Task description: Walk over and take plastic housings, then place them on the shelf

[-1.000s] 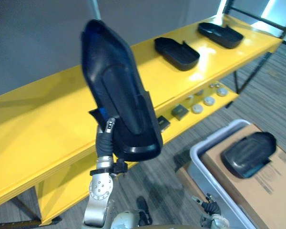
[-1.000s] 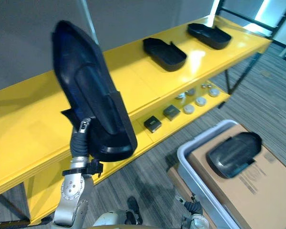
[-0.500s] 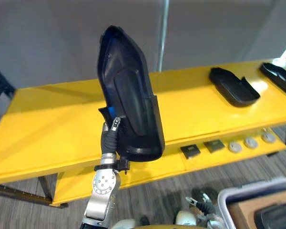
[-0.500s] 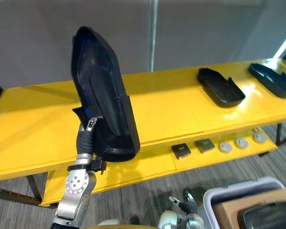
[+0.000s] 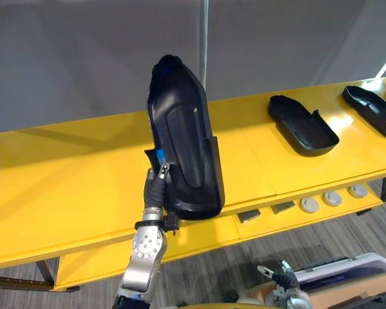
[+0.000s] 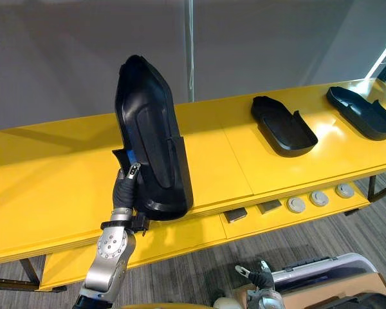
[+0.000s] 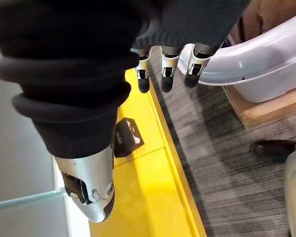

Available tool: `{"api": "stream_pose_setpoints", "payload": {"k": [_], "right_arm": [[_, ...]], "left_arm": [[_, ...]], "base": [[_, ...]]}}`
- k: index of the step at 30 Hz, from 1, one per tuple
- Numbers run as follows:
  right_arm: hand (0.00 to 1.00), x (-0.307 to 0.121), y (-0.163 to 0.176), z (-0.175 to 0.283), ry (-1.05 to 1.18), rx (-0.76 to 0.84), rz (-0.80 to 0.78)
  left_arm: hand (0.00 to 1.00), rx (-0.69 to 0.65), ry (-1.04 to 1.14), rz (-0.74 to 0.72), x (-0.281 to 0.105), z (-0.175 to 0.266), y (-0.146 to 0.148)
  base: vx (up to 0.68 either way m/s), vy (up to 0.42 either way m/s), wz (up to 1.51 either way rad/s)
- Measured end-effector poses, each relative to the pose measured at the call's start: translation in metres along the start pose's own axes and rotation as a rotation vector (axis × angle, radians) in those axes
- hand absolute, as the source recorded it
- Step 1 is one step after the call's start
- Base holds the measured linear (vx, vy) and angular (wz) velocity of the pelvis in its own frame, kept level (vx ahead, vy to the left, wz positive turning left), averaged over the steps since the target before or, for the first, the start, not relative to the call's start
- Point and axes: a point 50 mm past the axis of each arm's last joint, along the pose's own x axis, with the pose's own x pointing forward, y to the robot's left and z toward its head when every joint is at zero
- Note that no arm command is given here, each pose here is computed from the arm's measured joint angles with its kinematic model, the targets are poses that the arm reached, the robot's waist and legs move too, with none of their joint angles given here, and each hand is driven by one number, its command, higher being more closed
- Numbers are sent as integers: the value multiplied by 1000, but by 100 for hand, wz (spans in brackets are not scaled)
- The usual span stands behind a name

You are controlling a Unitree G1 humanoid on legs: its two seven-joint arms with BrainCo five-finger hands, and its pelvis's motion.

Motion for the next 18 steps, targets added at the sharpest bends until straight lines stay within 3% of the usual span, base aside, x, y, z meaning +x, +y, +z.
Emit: {"api": "stream_pose_setpoints", "payload": {"k": [9,18], "right_arm": [[0,-1,5,-1,1,-33,42],[0,-2,14,0,-10,-54,85]], "left_arm": [[100,201,85,213,54,-15,39],[100,248,175,282,80,-24,48]], "base": [[-85,6,-3],[-159,-40,-10]]}}
